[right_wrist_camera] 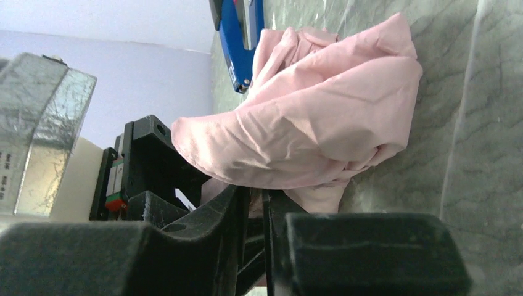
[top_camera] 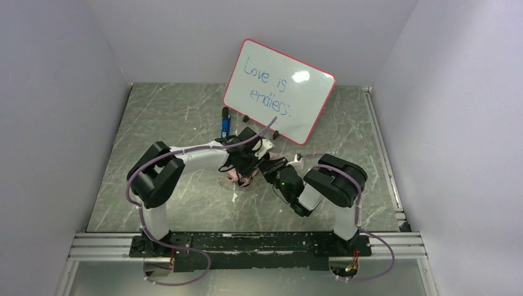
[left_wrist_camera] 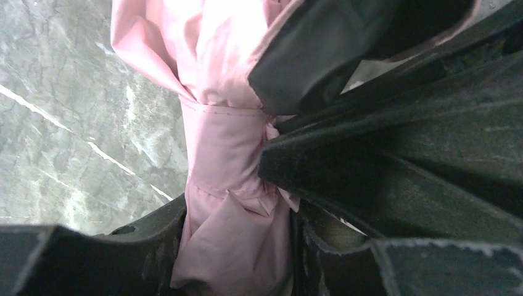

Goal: Put away the umbrella

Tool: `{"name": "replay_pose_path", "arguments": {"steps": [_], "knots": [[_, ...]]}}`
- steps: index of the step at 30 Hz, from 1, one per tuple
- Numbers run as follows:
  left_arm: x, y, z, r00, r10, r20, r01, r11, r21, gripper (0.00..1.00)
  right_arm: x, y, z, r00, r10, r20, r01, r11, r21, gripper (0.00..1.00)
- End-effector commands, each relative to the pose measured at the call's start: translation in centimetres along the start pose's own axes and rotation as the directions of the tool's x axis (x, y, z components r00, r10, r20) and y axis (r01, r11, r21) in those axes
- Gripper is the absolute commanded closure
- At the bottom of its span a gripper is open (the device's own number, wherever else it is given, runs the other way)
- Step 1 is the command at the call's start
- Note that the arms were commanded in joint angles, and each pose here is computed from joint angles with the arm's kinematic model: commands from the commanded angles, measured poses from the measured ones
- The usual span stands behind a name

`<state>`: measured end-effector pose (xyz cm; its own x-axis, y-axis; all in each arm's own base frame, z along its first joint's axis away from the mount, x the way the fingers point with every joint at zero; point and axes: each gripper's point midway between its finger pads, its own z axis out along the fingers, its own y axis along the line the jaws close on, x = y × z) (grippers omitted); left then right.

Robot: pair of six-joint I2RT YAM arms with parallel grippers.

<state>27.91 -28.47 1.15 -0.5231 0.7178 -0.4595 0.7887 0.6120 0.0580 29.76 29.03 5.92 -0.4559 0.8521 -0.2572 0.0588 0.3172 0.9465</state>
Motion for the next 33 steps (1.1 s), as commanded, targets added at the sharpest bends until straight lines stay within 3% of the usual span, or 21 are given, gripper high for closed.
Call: {"name": "replay_pose_path", "arguments": {"steps": [1, 6, 12, 19, 27, 33], "knots": [[8.9, -3.2, 1.7, 0.955, 0.105, -0.277, -0.074, 0.990, 0.119, 0.95, -0.5, 0.3, 1.4, 1.000, 0.019, 0.009, -0.019, 1.000, -0.025, 0.78], [8.7, -3.4, 1.5, 0.958, 0.102, -0.266, -0.069, 0.989, 0.130, 0.95, -0.3, -0.1, 1.3, 0.999, 0.038, -0.018, -0.039, 0.998, -0.053, 0.75], [7.7, -4.3, 0.9, 0.969, 0.097, -0.229, -0.057, 0.983, 0.176, 0.95, 0.3, -0.9, 1.2, 0.998, 0.032, -0.055, -0.035, 0.998, -0.053, 0.88], [6.5, -6.4, -0.4, 0.984, 0.077, -0.164, -0.027, 0.958, 0.286, 0.95, 0.1, -1.2, 0.5, 0.998, -0.011, -0.057, 0.008, 0.999, -0.047, 0.77], [4.8, -8.7, -2.1, 0.996, 0.041, -0.084, -0.003, 0.915, 0.404, 0.95, -0.7, -1.2, -1.1, 0.995, -0.083, -0.051, 0.082, 0.996, -0.036, 0.81], [4.6, -8.8, -2.2, 0.996, 0.030, -0.081, 0.006, 0.913, 0.409, 0.95, -2.2, 0.3, -3.1, 0.981, -0.194, -0.026, 0.192, 0.980, -0.045, 0.84]]}}
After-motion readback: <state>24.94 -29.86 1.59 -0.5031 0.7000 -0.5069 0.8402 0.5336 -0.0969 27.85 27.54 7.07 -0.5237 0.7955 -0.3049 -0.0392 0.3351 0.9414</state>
